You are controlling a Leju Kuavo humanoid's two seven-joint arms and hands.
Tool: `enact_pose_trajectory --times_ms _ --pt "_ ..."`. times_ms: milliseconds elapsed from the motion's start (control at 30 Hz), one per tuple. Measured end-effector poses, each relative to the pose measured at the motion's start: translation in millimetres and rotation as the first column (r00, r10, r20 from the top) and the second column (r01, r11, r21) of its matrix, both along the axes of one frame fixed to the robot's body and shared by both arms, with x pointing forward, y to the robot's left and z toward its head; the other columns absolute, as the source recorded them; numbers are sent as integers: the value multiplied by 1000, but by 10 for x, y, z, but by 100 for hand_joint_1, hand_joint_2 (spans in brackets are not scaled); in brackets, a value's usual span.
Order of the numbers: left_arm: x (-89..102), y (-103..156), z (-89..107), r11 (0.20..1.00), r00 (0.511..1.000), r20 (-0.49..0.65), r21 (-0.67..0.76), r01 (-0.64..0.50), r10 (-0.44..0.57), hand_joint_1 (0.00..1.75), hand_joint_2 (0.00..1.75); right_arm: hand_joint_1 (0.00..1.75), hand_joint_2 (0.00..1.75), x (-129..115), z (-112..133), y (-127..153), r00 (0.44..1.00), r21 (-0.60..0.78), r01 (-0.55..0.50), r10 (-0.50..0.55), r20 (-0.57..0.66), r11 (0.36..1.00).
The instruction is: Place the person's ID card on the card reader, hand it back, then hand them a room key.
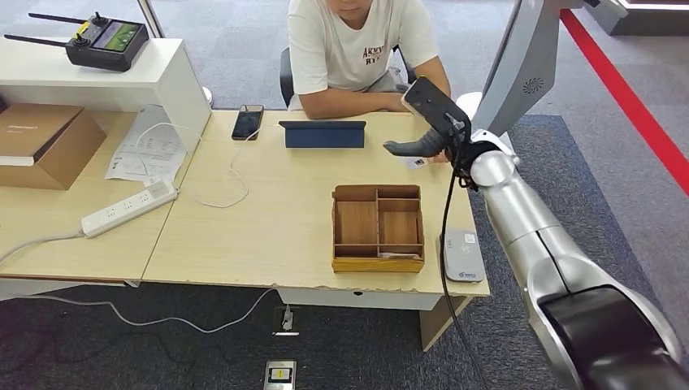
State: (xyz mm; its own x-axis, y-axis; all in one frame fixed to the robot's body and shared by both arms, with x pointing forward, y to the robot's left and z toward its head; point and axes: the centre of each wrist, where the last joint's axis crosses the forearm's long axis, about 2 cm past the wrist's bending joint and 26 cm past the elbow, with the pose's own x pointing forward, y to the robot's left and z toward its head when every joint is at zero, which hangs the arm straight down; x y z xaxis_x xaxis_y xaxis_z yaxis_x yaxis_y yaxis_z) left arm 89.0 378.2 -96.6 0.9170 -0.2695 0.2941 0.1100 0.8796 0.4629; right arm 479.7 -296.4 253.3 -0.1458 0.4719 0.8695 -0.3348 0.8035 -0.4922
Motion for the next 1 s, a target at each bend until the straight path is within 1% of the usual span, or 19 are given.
enact_pose_trajectory --times_ms 67,133,333,433,533,667,867,1000 --pt "-4 2 -1 1000 1000 -1 -2 -6 6 0 0 0 175 -105 -133 -34 999 56 3 -1 -39 998" --pt "-7 5 -1 1000 1000 -3 -3 -16 16 0 0 0 175 -231 -280 -68 998 79 11 -6 -64 997" --pt "-11 10 -1 999 999 -15 -3 -33 33 0 0 0 175 -648 -702 -126 994 47 55 -50 -99 997" --pt "-9 11 0 999 999 -20 -1 -33 33 0 0 0 175 -851 -851 -129 992 45 64 -58 -116 997" --pt "-9 12 0 999 999 -21 1 -35 35 0 0 0 175 -1008 -919 -119 991 62 64 -56 -124 996" --pt "-5 9 1 999 999 -19 2 -35 35 0 0 0 175 -1146 -950 -109 991 85 60 -49 -128 995" --pt "1 9 2 1000 1000 -8 3 -24 24 0 0 0 175 -1250 -950 -90 993 95 48 -38 -112 994" --pt "5 12 3 1000 1000 -2 4 -13 13 0 0 0 175 -1280 -918 -78 996 66 45 -39 -84 997"
